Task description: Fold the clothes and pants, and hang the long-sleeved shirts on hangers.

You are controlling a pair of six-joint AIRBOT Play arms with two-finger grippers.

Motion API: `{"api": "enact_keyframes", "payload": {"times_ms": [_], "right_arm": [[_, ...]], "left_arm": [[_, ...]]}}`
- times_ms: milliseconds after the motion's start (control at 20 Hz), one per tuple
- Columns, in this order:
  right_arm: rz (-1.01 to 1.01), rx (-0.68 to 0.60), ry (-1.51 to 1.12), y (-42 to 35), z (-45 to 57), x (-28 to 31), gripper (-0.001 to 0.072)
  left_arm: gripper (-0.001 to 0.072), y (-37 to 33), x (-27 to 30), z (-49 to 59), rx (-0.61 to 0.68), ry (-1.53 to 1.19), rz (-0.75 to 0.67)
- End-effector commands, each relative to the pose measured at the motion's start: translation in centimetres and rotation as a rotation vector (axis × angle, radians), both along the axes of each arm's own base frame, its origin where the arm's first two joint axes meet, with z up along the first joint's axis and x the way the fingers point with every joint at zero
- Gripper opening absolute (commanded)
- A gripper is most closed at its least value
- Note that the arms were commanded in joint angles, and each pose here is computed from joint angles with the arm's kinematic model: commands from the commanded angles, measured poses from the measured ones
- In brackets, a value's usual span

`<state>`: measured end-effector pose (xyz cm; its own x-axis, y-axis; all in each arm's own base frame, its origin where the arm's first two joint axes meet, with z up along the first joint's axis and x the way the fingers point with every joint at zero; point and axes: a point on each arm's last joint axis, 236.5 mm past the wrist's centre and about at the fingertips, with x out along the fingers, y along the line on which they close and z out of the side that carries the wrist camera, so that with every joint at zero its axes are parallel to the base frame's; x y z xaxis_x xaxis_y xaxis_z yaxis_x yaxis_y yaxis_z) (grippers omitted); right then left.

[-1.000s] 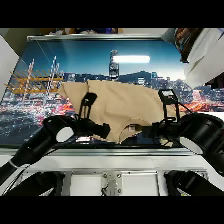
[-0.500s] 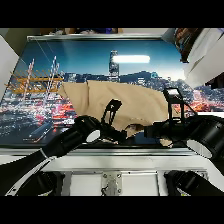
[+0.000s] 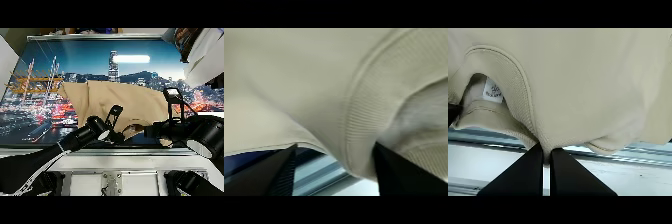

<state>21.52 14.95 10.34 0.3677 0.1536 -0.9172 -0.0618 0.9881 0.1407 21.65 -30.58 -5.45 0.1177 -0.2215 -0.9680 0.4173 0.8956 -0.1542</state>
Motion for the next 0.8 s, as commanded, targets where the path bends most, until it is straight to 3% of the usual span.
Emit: {"api": "enact_keyframes", "payload": {"times_ms": [0,100,150,350,550,750], "right_arm": [[0.0,0.0,-0.001,0.0,0.1,0.0,0.0031],[0.002,0.0,-0.002,0.0,0.1,0.0,0.0031],[0.003,-0.001,-0.001,0.0,0.0,0.0,0.0031],[0.038,-0.027,-0.027,-0.9,1.4,0.8,0.003],[0.035,-0.015,-0.182,-3.4,11.5,4.1,0.003],[0.075,0.089,-0.379,-2.5,22.4,4.9,0.003]], "left_arm": [[0.0471,2.3,0.9,-0.6,0.106,-0.033,0.013],[0.014,2.8,0.9,-0.7,0.124,-0.031,0.011],[0.002,3.0,1.1,-0.6,0.134,-0.041,0.007],[0.0023,2.7,3.8,6.7,0.049,-0.135,0.018],[0.0022,1.1,6.7,28.7,-0.31,-0.497,-0.004],[0.0021,2.0,2.8,45.9,-0.586,-0.787,-0.092]]}}
